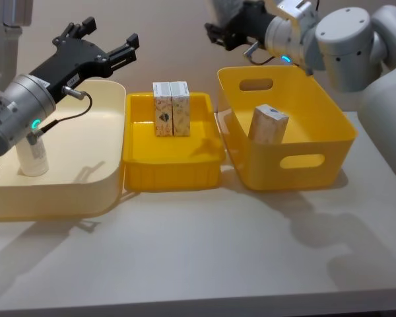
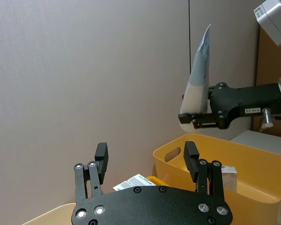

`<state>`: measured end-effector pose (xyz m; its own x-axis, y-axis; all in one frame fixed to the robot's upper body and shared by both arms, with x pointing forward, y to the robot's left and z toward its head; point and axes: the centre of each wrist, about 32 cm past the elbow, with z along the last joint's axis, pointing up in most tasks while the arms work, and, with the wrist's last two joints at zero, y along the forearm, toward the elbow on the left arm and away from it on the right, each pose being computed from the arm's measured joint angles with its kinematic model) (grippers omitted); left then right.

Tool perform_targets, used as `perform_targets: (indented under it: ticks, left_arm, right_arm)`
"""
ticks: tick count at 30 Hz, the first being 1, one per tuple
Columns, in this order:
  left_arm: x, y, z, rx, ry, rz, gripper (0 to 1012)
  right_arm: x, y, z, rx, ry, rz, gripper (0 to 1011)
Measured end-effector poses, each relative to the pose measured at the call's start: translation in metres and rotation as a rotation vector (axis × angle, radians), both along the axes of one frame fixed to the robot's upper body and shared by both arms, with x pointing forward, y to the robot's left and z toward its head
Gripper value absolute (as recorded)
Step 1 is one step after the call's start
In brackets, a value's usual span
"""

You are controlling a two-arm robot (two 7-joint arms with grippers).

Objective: Bimanual collaborative sorting of washing and personal care products

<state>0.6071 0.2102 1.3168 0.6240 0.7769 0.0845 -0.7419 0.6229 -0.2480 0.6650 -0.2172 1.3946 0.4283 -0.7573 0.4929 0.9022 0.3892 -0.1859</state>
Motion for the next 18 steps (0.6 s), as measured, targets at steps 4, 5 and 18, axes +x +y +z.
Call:
perform_targets:
  ticks: [4,5,18]
  left_arm:
    - [0.0000,0.0000,0.0000,0.000,0.000,0.000,1003]
    - [0.0000,0.0000,0.0000,0.000,0.000,0.000,1003]
    - [0.0000,0.0000,0.0000,0.000,0.000,0.000,1004]
  right_arm:
    - [0.002,-0.006,0.002,0.001,-0.008,-0.063,615]
    - [0.002,-0.008,0.002,0.002,-0.010,-0.075,615]
    - [0.014,-0.023,0.000,0.021,-0.016,-0.300,615]
